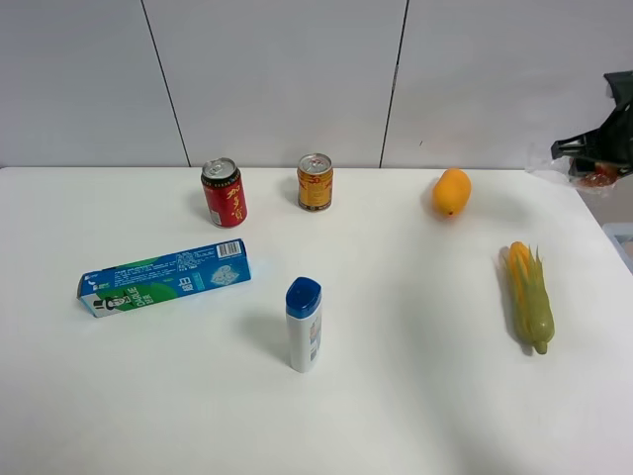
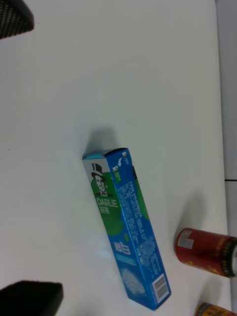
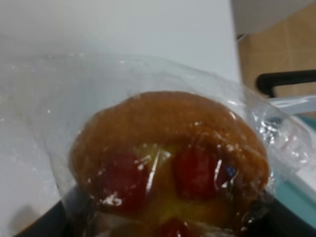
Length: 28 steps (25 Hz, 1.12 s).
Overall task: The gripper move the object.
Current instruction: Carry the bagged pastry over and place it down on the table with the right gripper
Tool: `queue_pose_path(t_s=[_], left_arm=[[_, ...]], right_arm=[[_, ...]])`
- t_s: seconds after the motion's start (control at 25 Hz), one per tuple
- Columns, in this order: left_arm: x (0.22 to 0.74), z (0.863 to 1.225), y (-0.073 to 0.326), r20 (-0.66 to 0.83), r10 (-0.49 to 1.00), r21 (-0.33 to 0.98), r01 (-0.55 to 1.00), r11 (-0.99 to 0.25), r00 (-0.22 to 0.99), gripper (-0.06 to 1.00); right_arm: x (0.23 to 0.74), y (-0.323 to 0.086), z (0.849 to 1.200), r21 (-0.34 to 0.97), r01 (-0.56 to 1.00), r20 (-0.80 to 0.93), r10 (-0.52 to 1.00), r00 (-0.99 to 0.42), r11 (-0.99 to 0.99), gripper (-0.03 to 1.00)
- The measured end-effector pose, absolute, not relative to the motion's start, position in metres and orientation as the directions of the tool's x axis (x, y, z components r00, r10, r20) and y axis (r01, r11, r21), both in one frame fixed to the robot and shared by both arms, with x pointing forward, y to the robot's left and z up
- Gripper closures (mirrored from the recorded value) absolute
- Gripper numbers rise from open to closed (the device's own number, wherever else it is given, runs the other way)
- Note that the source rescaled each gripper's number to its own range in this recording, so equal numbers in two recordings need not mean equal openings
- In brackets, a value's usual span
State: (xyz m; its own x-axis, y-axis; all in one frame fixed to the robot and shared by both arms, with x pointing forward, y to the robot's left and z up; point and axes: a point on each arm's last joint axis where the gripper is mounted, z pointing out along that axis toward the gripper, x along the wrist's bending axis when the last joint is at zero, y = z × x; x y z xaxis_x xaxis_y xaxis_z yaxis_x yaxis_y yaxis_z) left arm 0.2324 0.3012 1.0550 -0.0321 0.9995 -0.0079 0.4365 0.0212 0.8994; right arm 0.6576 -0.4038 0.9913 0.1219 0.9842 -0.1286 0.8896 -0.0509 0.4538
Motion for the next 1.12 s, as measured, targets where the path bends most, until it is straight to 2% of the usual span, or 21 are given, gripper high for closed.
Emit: queue_pose_path(t_s=[0.24,0.4,0.84,1.12], left_arm=[[0.232,1.055,0.301,-0.008,0.999,0.899,0.437,0.021,-0.032,-0.06],[0.232,1.055,0.301,-0.008,0.999,0.899,0.437,0.021,-0.032,-0.06],[0.232,1.055,0.301,-0.008,0.999,0.899,0.437,0.021,-0.032,-0.06],[0.232,1.055,0.301,-0.008,0.999,0.899,0.437,0.021,-0.032,-0.06]], right_arm=[[0.673,-0.406,0.934,0.408,0.911,-0.110,0.987,0.114,-0.059,0.95],[0.679,-0.407,0.911,0.408,0.912,-0.111,0.988,0.106,-0.052,0.95],[0.686,-0.408,0.903,0.458,0.888,-0.119,0.987,0.103,-0.037,0.95],[0.686,-0.408,0.889,0.437,0.899,-0.117,0.988,0.099,-0.039,0.95]])
